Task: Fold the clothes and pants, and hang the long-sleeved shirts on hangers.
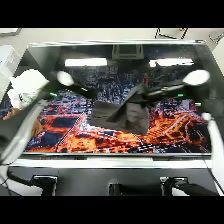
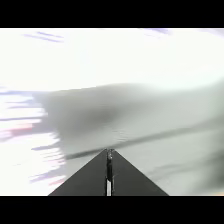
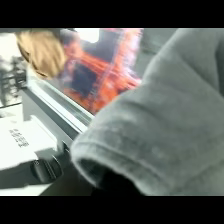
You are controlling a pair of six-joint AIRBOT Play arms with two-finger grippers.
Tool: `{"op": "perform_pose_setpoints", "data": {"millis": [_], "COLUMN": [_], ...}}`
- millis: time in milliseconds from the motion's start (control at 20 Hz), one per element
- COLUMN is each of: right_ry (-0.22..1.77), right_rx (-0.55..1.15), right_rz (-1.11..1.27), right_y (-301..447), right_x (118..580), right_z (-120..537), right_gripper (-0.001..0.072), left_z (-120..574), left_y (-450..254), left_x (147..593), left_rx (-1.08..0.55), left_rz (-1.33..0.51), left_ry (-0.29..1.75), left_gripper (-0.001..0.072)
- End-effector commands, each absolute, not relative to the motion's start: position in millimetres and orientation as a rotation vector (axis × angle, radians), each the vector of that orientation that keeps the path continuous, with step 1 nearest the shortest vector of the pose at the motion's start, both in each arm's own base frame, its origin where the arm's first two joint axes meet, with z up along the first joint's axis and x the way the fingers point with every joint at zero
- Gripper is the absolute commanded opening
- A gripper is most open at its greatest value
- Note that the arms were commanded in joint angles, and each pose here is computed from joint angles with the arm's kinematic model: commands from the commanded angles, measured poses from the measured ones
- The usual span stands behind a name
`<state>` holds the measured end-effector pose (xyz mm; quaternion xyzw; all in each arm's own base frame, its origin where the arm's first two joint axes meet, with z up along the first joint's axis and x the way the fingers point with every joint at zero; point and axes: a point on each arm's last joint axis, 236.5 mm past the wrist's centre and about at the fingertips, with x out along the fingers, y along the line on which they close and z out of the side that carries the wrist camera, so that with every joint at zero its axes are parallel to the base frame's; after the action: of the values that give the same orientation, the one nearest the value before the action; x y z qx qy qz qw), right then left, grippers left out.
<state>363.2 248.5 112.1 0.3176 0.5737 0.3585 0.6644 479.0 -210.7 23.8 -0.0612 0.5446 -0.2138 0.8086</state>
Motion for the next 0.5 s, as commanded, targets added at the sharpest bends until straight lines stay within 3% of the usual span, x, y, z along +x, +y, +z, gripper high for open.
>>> {"op": "perform_pose_setpoints", "data": {"millis": [0,50,100,150,200,300,450], "right_ry": [1.3,1.32,1.331,1.31,1.255,1.19,1.17], "right_rx": [0.871,0.954,1.061,1.188,1.286,1.433,1.34], "right_rz": [0.82,0.794,0.765,0.769,0.81,0.817,0.857], "right_y": [328,349,366,382,390,379,311], "right_x": [395,402,410,420,431,453,463], "right_z": [52,28,11,5,10,28,52], "right_gripper": [0.0047,0.0054,0.0217,0.0615,0.069,0.0697,0.0694], "left_z": [112,136,157,172,184,197,201], "left_y": [-60,-45,-34,-26,-21,-19,-19], "left_x": [485,482,478,474,469,464,462], "left_rx": [-0.082,-0.112,-0.13,-0.134,-0.136,-0.134,-0.129], "left_rz": [-0.17,-0.149,-0.132,-0.118,-0.109,-0.106,-0.107], "left_ry": [1.012,0.958,0.909,0.875,0.849,0.82,0.812], "left_gripper": [0.0019,0.0019,0.0019,0.0019,0.0019,0.0019,0.0019]}}
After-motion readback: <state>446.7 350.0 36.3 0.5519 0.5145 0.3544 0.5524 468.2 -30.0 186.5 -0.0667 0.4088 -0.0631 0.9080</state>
